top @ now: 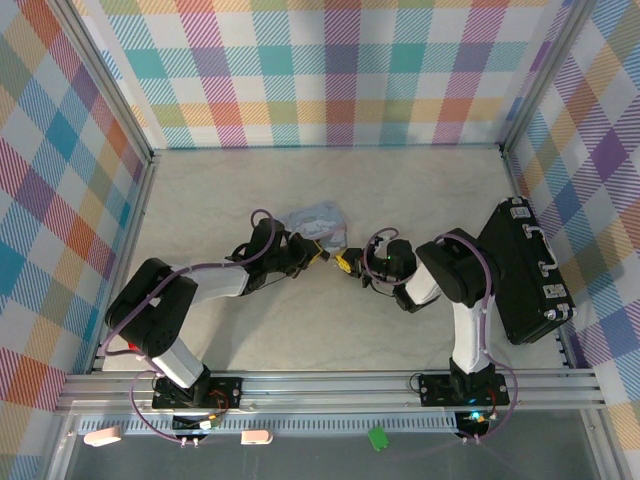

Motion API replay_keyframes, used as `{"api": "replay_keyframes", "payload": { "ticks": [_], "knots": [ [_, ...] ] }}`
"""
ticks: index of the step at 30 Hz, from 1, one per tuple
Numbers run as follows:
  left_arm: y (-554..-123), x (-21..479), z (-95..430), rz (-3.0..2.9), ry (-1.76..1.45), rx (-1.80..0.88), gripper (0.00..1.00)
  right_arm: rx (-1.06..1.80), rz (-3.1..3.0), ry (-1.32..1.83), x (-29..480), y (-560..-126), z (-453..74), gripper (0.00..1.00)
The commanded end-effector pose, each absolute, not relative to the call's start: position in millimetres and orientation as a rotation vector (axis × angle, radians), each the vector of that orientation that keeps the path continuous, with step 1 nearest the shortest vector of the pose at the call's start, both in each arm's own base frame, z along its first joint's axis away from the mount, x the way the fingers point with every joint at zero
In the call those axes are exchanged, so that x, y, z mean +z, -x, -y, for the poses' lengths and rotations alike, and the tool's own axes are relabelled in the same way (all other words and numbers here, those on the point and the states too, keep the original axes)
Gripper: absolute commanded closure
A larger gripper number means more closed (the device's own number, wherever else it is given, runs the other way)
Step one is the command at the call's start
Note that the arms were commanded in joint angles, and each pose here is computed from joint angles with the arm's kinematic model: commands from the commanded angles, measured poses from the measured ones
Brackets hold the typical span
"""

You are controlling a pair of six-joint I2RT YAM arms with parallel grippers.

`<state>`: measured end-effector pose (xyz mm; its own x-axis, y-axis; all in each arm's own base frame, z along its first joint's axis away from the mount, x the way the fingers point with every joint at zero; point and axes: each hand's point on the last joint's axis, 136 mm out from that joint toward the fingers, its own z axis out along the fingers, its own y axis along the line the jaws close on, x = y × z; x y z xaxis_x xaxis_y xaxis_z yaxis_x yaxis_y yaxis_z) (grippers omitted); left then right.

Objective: Unlock a padlock with a key

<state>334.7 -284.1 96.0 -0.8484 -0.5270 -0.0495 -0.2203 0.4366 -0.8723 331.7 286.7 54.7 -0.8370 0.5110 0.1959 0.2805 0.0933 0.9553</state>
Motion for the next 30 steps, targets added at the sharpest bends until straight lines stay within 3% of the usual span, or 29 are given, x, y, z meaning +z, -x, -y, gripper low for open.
{"api": "replay_keyframes", "payload": {
  "ticks": [1, 30],
  "knots": [
    [-315.8, 140.6, 330.5, -2.305, 0.438, -1.661, 0.98, 2.008, -2.144, -0.485, 99.3, -304.8, -322.6, 1.0],
    [-316.8, 109.1, 307.9, -2.356, 0.606, -1.493, 0.99, 1.888, -2.051, -0.497, 112.4, -279.1, -328.8, 1.0]
  ]
}}
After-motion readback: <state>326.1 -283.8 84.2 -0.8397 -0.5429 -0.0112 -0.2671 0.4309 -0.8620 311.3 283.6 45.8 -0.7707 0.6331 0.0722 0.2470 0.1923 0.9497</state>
